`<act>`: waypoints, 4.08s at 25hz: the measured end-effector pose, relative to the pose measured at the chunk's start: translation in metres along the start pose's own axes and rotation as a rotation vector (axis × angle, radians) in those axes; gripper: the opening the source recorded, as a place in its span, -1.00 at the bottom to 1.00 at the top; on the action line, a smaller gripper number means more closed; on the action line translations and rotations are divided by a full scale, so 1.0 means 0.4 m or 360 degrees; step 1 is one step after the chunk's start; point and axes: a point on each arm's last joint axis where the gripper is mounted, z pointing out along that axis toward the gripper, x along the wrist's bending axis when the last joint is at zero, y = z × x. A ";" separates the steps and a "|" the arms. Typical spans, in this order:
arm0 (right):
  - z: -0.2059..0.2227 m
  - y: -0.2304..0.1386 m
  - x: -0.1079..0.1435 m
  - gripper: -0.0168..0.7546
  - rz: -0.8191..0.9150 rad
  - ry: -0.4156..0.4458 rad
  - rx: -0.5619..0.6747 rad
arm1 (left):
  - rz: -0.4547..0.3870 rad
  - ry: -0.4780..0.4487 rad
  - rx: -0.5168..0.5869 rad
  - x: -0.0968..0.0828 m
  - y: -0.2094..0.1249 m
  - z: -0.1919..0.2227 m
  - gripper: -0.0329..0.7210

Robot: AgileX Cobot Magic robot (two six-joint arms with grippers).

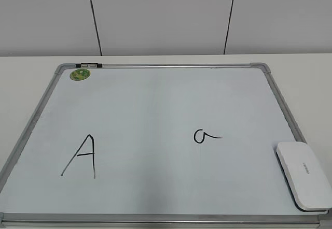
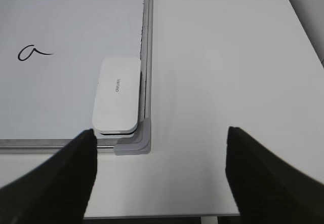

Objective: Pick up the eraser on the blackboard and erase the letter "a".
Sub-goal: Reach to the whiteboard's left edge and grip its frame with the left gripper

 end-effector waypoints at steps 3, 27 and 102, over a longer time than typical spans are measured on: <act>0.000 0.000 0.000 0.56 0.0000 0.0000 0.0000 | 0.0000 0.0000 0.0000 0.000 0.000 0.000 -0.30; 0.000 0.000 0.000 0.56 0.0000 0.0000 0.0000 | -0.0025 0.0020 -0.0195 0.016 0.135 0.057 0.51; 0.000 0.000 0.000 0.56 0.0000 0.0000 0.0000 | -0.0467 -0.0552 0.1491 0.184 0.222 1.153 -0.04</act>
